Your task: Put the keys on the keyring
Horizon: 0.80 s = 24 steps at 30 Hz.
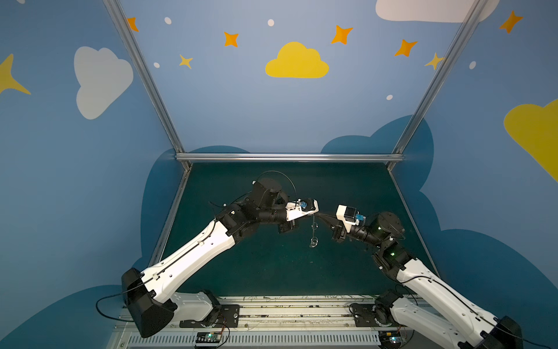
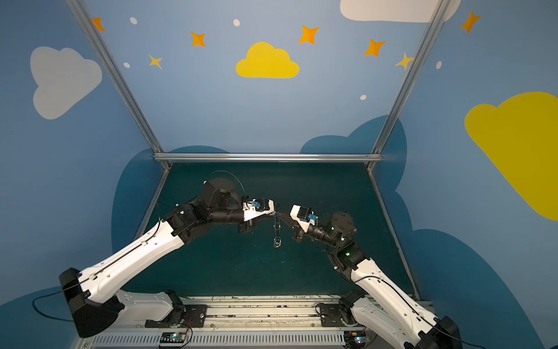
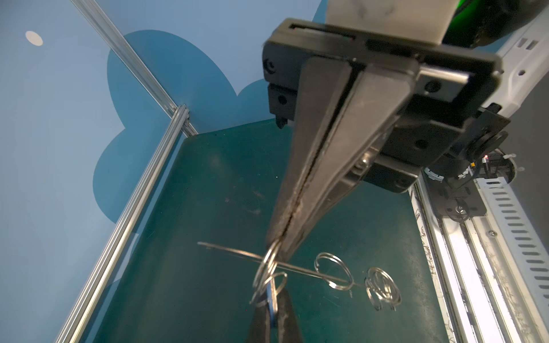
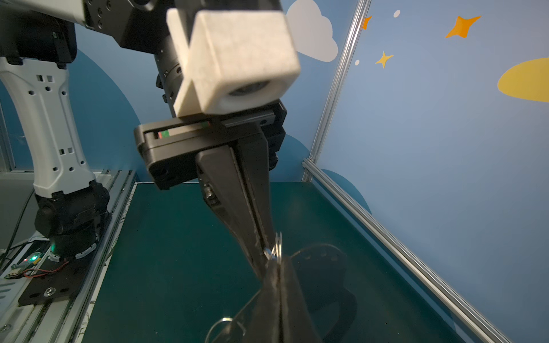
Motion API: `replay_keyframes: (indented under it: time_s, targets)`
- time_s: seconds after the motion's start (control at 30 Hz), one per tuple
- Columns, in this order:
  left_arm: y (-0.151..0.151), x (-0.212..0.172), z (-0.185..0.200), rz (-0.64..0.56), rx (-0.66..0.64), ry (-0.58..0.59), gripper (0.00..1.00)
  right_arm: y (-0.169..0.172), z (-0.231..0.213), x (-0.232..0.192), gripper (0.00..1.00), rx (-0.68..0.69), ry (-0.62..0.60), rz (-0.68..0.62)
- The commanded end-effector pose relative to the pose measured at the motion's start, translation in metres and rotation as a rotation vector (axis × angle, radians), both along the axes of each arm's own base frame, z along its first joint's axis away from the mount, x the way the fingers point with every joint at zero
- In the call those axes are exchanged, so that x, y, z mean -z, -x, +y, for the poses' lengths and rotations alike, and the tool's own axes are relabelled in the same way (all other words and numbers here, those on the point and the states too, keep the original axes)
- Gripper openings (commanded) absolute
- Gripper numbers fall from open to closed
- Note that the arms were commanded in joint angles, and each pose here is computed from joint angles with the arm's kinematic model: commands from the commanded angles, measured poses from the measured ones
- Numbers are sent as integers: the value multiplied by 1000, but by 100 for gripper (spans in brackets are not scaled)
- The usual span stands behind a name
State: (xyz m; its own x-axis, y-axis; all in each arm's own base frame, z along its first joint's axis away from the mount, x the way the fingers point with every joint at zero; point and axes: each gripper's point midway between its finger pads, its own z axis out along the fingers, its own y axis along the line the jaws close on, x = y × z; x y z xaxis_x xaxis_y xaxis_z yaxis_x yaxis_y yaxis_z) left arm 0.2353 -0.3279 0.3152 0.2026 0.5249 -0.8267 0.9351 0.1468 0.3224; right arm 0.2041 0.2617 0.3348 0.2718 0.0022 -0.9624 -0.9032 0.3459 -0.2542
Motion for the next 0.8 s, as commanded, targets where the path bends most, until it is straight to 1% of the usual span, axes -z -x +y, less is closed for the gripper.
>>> replay_keyframes:
  time_s: [0.0,0.27,0.37,0.43,0.47,0.5,0.67,0.77]
  targets:
    - [10,6,-3,24,56,-37,3,-2,-4,-12,0,10,-56,-19]
    - [18,8,-14,92,126,-33,4,-3,-4,-10,0,1,-55,-12]
    - [17,2,-15,79,125,-6,10,-4,-5,-8,0,3,-52,-6]
    - [12,-1,-12,43,92,8,22,-4,-7,-6,0,8,-49,0]
    - [10,-3,-9,28,77,14,24,-5,-8,-6,0,11,-49,0]
    - [6,-5,-6,14,54,27,29,-5,-9,-5,0,15,-50,2]
    - [0,-20,7,-28,1,94,30,-4,-12,-4,0,10,-52,6]
    - [0,-29,8,-46,4,120,29,-4,-12,-2,0,2,-49,12]
